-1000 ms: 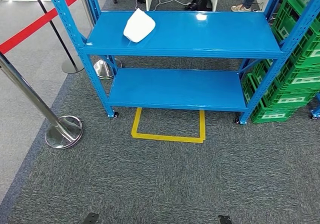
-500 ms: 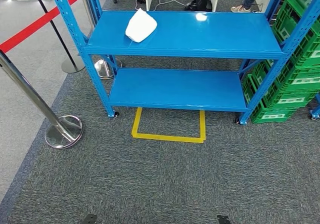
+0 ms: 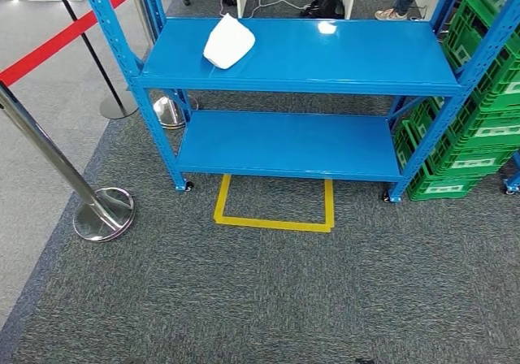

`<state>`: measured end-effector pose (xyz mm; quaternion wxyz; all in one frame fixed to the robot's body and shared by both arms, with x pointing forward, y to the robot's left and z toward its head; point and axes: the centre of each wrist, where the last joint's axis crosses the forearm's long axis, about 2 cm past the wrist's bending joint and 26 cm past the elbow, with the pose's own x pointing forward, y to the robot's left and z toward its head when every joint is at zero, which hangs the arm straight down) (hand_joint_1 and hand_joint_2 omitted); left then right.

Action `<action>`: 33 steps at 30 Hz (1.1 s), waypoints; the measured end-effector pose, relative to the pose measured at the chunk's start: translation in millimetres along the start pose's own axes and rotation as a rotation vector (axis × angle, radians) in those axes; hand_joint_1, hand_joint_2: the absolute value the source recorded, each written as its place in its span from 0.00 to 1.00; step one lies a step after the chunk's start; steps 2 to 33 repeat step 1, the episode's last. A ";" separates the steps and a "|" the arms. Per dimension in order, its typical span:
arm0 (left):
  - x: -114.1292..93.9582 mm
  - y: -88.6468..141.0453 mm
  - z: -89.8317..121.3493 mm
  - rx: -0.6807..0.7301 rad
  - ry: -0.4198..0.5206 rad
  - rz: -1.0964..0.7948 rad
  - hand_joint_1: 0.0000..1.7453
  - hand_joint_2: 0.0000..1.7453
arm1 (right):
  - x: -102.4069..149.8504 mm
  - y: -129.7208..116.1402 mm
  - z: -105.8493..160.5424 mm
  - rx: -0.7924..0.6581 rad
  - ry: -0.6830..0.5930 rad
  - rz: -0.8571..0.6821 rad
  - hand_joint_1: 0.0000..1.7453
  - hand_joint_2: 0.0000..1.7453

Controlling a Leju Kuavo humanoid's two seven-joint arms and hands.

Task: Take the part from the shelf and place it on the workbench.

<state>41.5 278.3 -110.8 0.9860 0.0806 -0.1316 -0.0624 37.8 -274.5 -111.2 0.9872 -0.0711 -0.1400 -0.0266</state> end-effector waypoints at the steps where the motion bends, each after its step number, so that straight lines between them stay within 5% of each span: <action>1: -0.8 0.6 0.0 0.000 0.001 0.003 0.00 0.00 | -0.7 -0.4 0.1 0.002 0.001 0.000 0.00 1.00; 33: -0.8 0.6 0.0 0.000 0.001 0.003 0.00 0.00 | -0.7 -0.4 0.1 0.002 0.001 0.000 0.00 1.00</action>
